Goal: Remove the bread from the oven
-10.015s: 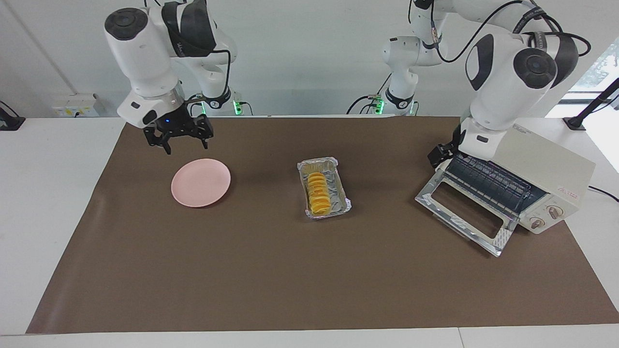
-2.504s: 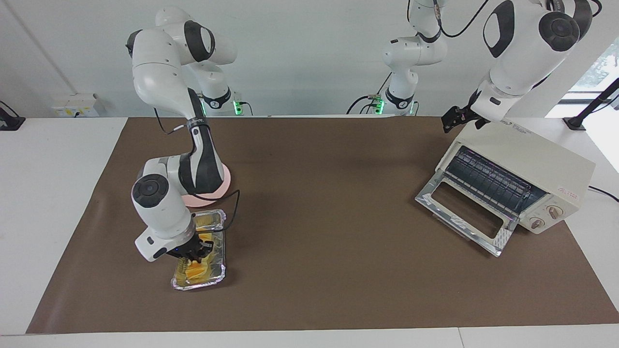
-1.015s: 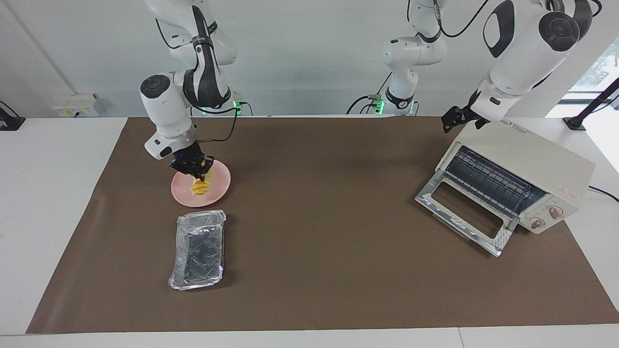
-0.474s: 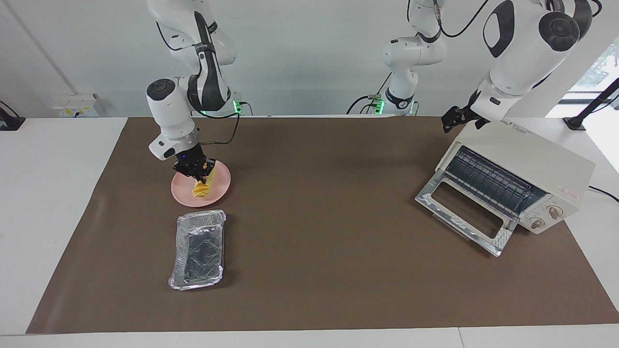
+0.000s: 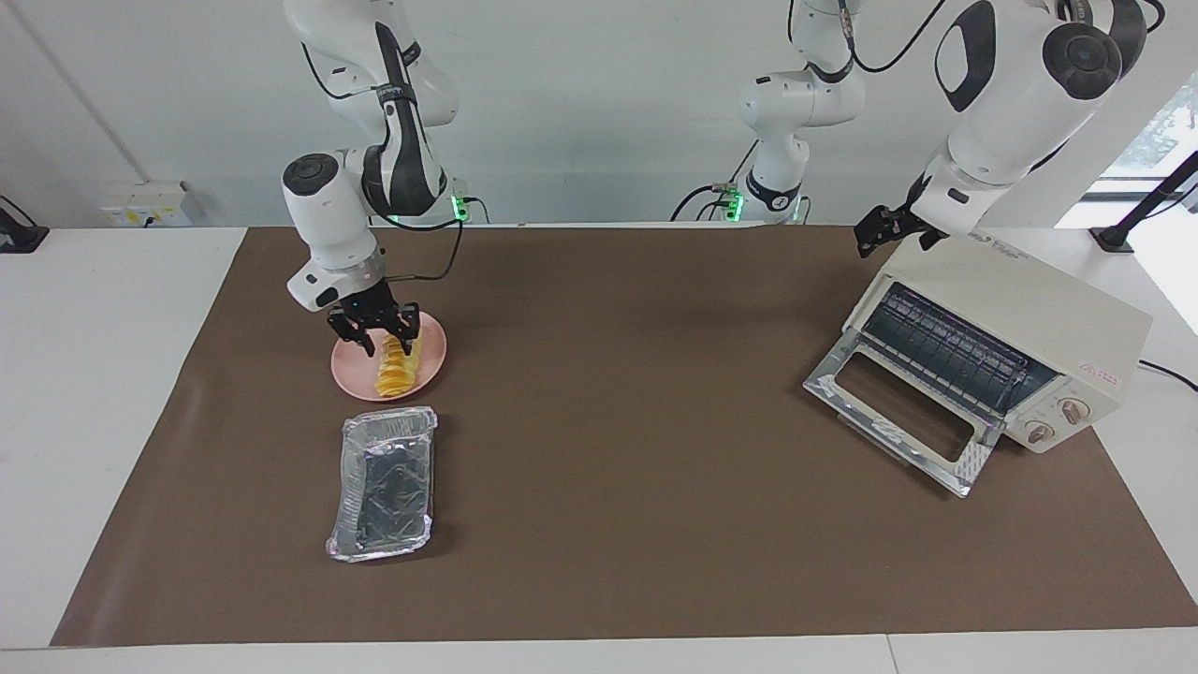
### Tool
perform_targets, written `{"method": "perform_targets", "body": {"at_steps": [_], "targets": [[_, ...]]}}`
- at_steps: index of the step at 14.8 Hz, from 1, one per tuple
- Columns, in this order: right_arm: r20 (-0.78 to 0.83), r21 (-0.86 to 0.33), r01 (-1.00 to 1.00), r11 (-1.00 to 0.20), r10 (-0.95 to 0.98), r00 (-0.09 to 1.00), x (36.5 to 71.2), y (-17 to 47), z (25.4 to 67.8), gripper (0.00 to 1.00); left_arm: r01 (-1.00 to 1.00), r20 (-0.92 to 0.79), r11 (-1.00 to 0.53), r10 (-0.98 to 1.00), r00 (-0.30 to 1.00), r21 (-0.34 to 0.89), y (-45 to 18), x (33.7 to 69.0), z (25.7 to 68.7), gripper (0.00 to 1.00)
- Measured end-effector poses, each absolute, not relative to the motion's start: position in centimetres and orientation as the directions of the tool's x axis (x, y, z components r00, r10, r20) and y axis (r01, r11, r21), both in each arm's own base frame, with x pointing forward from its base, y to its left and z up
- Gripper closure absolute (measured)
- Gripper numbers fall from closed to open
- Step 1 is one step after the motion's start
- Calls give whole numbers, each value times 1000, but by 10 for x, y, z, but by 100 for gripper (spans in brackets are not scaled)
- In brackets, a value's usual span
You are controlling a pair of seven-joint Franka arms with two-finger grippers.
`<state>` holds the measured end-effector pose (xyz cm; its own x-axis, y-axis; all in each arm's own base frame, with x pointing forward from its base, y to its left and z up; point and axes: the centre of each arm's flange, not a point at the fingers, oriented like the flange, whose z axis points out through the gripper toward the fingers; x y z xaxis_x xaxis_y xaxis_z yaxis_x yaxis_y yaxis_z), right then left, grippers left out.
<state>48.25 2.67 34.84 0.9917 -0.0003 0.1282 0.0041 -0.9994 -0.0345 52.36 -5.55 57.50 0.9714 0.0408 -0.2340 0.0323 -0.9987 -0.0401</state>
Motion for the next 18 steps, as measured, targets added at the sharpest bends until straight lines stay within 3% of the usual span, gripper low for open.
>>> {"method": "perform_targets", "body": {"at_steps": [2,3,7,11,14,18], "targets": [[92,-38,9,-999,6,996,496,25,374,3,32,-234,-999,41,971,-40,-56,524,575,0],[74,-39,18,-999,15,997,505,21,396,0,32,-234,-999,41,971,-40,-56,524,575,0],[46,-46,121,-992,119,992,535,-8,497,0,32,-234,-999,41,971,-40,-56,524,575,0],[-10,-61,193,-979,194,981,534,-29,564,0,32,-234,-999,41,971,-40,-56,524,575,0],[-66,-58,231,-971,235,970,523,-36,603,0,32,-234,-999,41,971,-40,-56,524,575,0],[-89,-54,257,-965,261,961,517,-37,623,0,32,-234,-999,41,971,-40,-56,524,575,0]]}}
